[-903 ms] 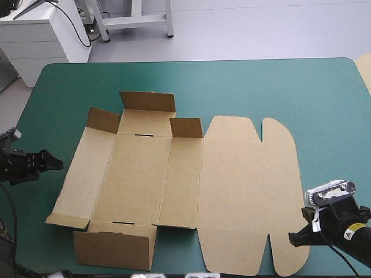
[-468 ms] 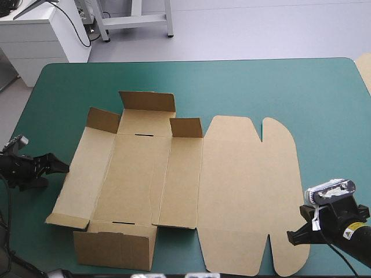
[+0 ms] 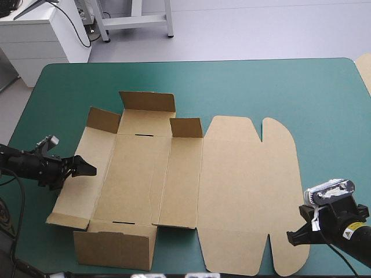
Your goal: Fold the box
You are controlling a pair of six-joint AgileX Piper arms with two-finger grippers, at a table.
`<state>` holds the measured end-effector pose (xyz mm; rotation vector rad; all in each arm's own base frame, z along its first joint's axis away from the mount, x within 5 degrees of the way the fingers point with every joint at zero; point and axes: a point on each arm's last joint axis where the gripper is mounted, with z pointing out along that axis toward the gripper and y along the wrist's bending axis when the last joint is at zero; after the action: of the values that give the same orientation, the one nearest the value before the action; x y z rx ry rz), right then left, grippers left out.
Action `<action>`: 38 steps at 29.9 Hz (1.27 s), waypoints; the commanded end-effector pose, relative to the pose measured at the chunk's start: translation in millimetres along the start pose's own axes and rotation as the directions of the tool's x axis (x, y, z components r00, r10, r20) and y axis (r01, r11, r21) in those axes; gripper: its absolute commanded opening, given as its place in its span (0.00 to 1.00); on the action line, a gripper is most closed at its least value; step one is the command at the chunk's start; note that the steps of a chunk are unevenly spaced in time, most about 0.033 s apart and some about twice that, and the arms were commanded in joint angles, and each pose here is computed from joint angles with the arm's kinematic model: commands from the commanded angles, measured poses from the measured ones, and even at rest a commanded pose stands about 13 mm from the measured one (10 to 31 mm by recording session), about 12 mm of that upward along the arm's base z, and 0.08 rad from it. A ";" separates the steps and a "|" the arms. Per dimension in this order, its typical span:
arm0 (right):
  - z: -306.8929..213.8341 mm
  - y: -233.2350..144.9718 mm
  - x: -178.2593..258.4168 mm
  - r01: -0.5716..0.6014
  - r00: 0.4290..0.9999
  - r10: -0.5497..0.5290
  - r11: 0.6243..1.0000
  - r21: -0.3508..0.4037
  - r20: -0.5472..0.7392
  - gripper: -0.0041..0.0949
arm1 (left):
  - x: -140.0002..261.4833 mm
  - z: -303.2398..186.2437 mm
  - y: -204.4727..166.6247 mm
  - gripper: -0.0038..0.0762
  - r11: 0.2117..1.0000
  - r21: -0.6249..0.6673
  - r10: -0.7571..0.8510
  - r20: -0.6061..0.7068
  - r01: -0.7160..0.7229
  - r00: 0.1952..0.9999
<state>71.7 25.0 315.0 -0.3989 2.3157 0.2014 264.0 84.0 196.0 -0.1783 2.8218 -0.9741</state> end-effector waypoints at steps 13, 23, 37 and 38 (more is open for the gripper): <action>-5.7 -0.7 -10.6 0.025 0.997 -0.026 1.000 0.013 0.073 0.02 | 20.8 16.4 -8.7 0.26 0.995 0.098 0.034 -0.085 -0.025 0.996; -5.8 2.7 -11.4 0.004 0.997 -0.002 1.000 -0.025 0.083 0.02 | 17.3 16.6 -9.0 0.06 0.993 0.102 0.062 -0.044 -0.058 0.997; -5.7 3.1 -9.9 0.004 0.998 -0.002 1.000 -0.030 0.066 0.02 | 10.4 14.2 -21.9 0.06 0.963 0.231 0.128 0.060 -0.138 0.990; -5.7 3.2 -9.7 0.004 0.998 -0.002 1.000 -0.031 0.064 0.02 | 10.5 14.2 -21.9 0.06 0.962 0.230 0.134 0.061 -0.144 0.989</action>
<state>70.6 28.2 315.3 -0.4230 2.3111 0.2422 255.2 64.2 180.4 -0.0014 2.7093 -1.1409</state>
